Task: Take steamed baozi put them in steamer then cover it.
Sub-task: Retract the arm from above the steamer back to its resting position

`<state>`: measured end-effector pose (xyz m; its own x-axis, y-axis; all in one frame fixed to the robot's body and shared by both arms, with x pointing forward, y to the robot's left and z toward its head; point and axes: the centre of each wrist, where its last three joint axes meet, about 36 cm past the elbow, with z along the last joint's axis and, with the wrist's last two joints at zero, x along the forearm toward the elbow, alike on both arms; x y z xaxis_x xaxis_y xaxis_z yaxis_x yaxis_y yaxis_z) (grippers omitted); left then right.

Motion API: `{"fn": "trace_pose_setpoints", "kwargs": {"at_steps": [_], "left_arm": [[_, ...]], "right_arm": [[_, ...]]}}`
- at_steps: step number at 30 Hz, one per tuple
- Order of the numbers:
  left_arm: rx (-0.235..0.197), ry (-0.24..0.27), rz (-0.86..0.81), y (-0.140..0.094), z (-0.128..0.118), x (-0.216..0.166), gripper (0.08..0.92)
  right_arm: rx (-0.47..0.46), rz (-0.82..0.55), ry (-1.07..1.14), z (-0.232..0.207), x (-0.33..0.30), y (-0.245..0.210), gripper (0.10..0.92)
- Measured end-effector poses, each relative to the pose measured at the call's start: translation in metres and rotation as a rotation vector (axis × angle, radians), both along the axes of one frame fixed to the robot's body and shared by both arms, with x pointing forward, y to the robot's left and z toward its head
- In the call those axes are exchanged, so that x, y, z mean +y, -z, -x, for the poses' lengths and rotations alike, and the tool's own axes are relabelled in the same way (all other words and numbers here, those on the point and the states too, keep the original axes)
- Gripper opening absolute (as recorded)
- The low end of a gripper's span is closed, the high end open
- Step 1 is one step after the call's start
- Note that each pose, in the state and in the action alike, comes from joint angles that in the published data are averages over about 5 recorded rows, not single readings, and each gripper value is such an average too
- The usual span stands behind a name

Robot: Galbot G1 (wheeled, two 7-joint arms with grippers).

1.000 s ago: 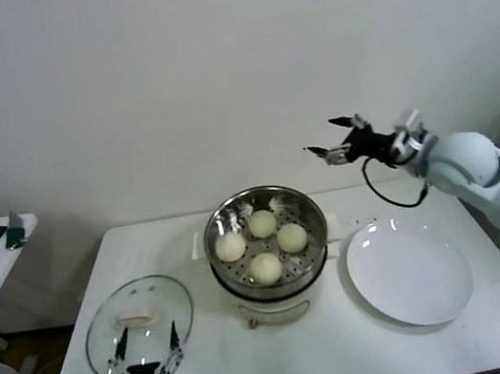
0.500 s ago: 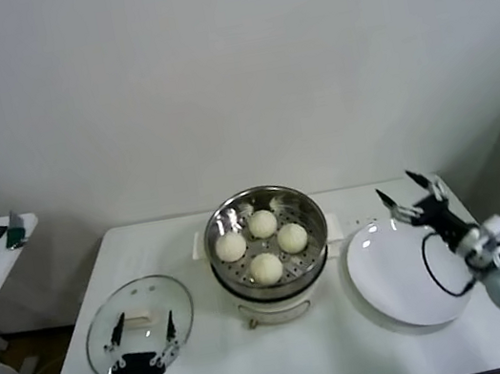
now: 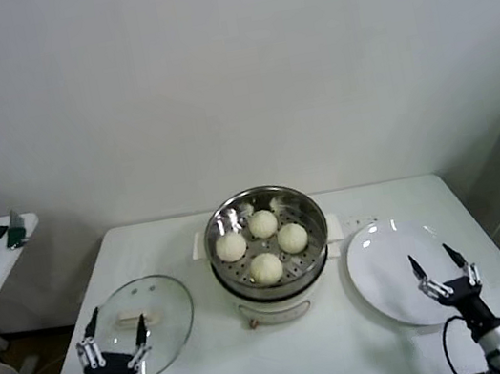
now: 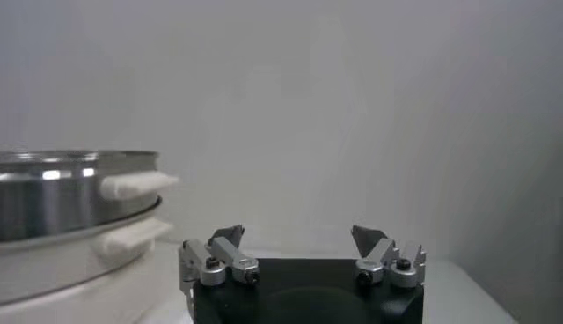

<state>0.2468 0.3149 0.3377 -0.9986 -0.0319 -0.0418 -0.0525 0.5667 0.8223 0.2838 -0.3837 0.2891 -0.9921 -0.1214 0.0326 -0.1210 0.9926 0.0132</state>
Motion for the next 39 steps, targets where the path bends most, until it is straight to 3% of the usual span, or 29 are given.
{"fn": "trace_pose_setpoints", "kwargs": {"at_steps": [7,15,32,35,39], "left_arm": [[0.040,0.023,-0.313,0.032,-0.008,0.021,0.823],[0.087,0.032,-0.505,0.063,-0.026,0.041,0.823],[0.126,0.010,-0.635,0.093,-0.076,0.064,0.823],[0.129,0.004,-0.641,0.096,-0.083,0.067,0.787],[0.141,0.001,-0.648,0.101,-0.087,0.068,0.679]], "right_arm": [[0.022,-0.017,0.024,0.027,0.015,0.017,0.823],[0.033,-0.028,0.051,0.047,0.023,0.025,0.823],[0.046,-0.034,0.073,0.072,0.038,0.030,0.823],[0.047,-0.034,0.076,0.075,0.040,0.031,0.823],[0.046,-0.035,0.079,0.077,0.042,0.032,0.823]]}}
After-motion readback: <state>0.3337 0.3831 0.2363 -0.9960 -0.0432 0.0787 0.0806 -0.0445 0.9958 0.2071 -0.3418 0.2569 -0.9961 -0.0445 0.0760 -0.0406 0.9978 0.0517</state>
